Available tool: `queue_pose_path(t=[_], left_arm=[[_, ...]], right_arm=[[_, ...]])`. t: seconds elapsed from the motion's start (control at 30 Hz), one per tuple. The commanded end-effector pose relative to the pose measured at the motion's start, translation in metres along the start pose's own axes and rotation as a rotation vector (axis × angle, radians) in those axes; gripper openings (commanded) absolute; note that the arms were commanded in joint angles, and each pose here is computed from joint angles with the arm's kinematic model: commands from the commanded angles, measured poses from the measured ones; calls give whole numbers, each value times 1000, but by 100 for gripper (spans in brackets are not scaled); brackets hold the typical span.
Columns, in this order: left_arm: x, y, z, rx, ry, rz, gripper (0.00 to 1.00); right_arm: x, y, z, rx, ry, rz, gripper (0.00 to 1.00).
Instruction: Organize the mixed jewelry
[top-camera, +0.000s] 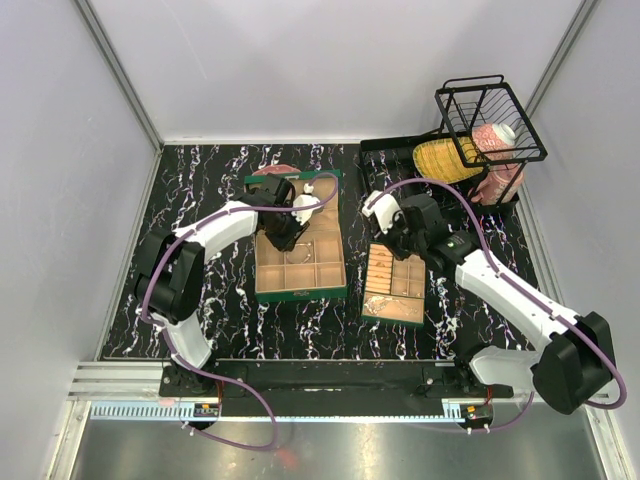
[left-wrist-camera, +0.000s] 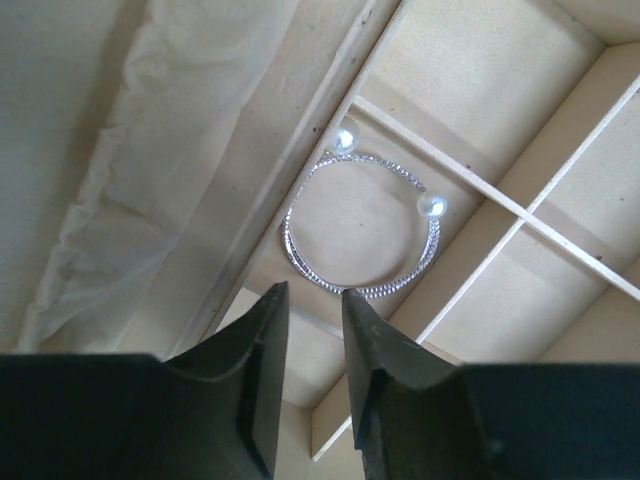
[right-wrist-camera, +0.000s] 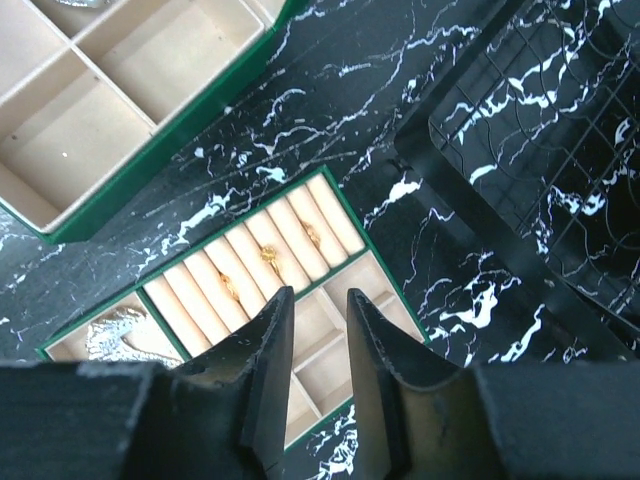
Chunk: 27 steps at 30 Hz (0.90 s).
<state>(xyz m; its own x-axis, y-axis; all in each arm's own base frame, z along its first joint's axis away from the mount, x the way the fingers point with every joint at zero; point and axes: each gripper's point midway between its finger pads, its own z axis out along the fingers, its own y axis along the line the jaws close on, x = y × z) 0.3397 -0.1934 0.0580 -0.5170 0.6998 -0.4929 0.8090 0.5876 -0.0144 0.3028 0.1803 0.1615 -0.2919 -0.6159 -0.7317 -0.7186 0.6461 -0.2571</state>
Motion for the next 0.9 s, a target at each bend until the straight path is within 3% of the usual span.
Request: queue_pose_path(t=[0.0, 0.27, 0.53, 0.87], left_arm=[[-20, 7, -15, -52, -71, 29, 34], [-51, 4, -55, -67, -170, 28, 48], [-68, -12, -104, -65, -280, 30, 51], [-54, -24, -128, -79, -320, 45, 54]], right_arm=[[10, -15, -14, 83, 26, -17, 37], [46, -27, -28, 139, 122, -18, 41], [87, -35, -27, 165, 254, 90, 43], [142, -46, -2, 121, 450, 329, 45]])
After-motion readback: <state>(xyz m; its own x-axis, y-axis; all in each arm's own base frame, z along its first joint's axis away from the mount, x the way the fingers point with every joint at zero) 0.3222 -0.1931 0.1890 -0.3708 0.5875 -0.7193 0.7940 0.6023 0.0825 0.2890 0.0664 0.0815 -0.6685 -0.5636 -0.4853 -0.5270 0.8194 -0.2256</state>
